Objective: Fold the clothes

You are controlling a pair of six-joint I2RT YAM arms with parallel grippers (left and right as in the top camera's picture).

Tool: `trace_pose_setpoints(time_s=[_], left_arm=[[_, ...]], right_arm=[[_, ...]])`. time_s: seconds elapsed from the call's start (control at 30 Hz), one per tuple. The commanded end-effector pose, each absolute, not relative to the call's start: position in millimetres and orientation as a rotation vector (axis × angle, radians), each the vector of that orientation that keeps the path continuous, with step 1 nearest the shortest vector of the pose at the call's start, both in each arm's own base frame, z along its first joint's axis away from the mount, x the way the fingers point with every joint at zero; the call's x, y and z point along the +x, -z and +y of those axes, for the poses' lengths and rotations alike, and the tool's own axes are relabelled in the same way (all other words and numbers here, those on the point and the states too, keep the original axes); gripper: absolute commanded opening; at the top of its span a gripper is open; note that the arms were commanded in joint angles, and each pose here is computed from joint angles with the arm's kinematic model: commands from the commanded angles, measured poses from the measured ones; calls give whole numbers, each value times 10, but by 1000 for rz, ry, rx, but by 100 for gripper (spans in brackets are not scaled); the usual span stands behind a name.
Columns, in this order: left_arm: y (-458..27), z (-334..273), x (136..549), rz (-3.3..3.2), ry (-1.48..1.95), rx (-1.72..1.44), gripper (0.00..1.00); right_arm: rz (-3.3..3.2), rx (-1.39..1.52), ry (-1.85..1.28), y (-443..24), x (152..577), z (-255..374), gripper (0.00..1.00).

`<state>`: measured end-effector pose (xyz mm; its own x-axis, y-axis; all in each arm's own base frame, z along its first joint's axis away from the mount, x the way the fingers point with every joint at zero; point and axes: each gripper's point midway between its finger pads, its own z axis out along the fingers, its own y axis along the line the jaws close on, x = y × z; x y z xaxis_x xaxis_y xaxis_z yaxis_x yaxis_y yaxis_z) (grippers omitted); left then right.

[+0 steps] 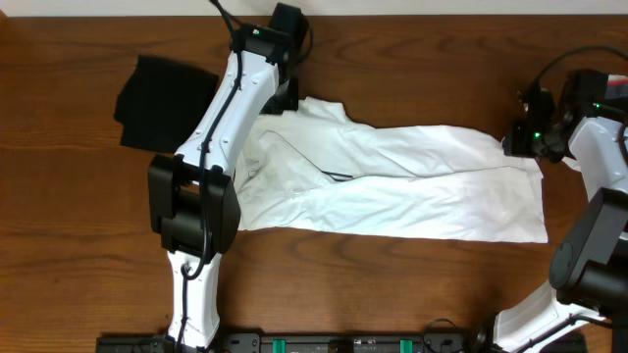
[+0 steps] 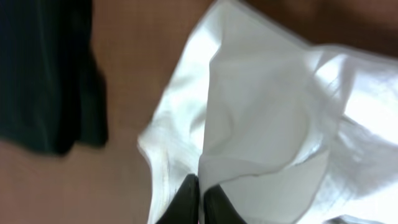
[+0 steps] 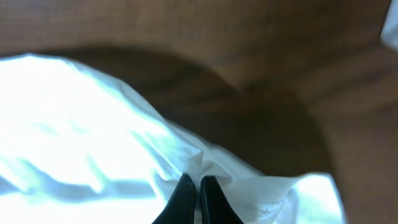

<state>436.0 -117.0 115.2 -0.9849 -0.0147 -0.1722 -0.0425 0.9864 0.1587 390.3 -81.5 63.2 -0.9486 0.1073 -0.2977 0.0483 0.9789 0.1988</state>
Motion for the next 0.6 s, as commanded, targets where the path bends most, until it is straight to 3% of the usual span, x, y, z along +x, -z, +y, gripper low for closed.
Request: trace_pose_setpoints(time_s=[0.0, 0.3, 0.57], left_arm=[[-1170, -1205, 4178, 3027, -208, -126, 6], [-1445, -1149, 3666, 3157, -196, -266, 6], [-1706, -1146, 3395, 3173, -213, -296, 6]], right_arm=[[2836, 117, -247, -699, 3801, -855, 1], [2990, 369, 63, -627, 3420, -1194, 1], [3046, 480, 106, -613, 3241, -1212, 1]])
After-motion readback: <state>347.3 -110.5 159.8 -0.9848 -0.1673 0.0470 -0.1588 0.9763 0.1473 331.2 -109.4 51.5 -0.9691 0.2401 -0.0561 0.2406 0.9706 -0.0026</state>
